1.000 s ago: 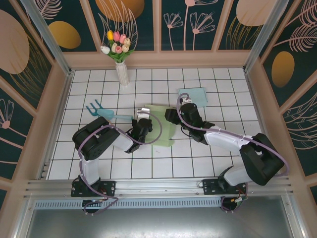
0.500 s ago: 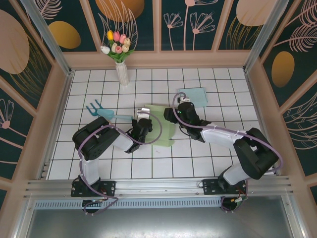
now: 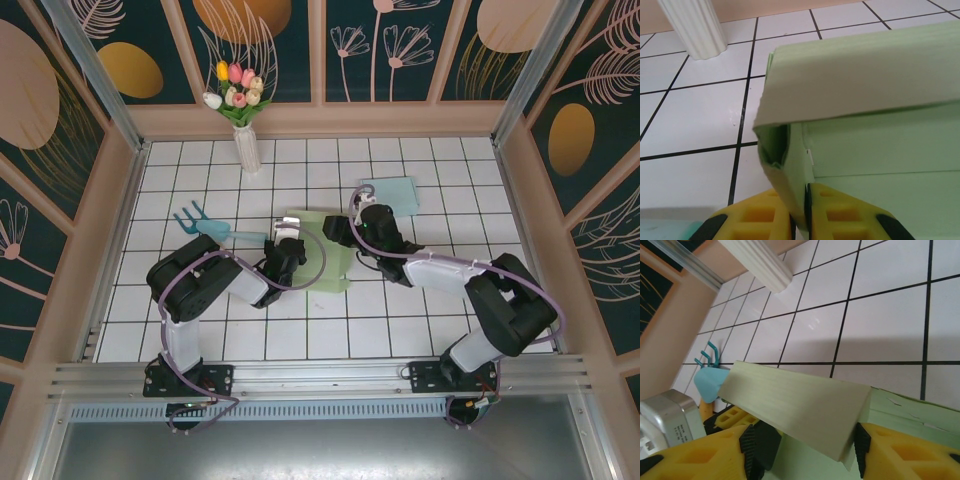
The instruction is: Fold the paper box
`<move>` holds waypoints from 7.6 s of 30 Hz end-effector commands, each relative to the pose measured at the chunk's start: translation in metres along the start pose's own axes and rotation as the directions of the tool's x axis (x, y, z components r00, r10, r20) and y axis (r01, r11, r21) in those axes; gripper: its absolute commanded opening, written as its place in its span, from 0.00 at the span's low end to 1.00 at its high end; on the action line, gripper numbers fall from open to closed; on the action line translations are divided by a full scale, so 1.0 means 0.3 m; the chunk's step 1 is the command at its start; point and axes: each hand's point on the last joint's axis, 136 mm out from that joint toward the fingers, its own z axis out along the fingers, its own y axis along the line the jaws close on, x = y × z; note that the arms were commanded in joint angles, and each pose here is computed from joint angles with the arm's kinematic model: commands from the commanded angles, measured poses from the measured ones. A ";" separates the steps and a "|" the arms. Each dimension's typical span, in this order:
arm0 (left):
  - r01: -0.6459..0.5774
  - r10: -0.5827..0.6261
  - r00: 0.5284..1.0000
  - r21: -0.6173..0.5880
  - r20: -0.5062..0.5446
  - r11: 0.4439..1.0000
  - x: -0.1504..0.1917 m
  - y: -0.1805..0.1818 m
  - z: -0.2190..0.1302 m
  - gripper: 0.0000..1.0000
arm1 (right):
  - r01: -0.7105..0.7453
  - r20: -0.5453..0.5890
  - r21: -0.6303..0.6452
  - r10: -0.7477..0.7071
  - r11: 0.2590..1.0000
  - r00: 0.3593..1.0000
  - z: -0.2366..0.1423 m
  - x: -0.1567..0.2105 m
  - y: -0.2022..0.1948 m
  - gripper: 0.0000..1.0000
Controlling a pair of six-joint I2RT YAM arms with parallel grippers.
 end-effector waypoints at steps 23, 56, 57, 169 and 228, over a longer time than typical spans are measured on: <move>-0.041 0.041 0.999 -0.001 -0.027 0.999 0.043 -0.001 0.006 0.15 | 0.039 0.038 0.080 -0.042 0.996 0.998 -0.073 0.078 -0.176 0.62; -0.046 0.046 0.998 0.005 -0.030 0.999 0.047 -0.005 0.008 0.14 | 0.011 0.009 0.122 -0.013 0.992 1.000 0.015 0.107 -0.297 0.64; -0.045 0.045 0.999 0.005 -0.030 0.999 0.046 -0.006 0.008 0.14 | 0.009 0.008 0.121 -0.011 0.993 1.000 0.019 0.109 -0.298 0.64; -0.055 0.055 0.998 0.004 -0.040 0.998 0.059 -0.008 0.014 0.14 | 0.045 0.083 0.292 -0.073 0.955 0.994 -0.114 -0.059 -0.396 0.63; -0.064 0.065 0.997 0.009 -0.045 0.998 0.064 -0.013 0.016 0.14 | 0.111 0.085 0.426 -0.161 0.898 0.983 -0.276 -0.063 -0.432 0.63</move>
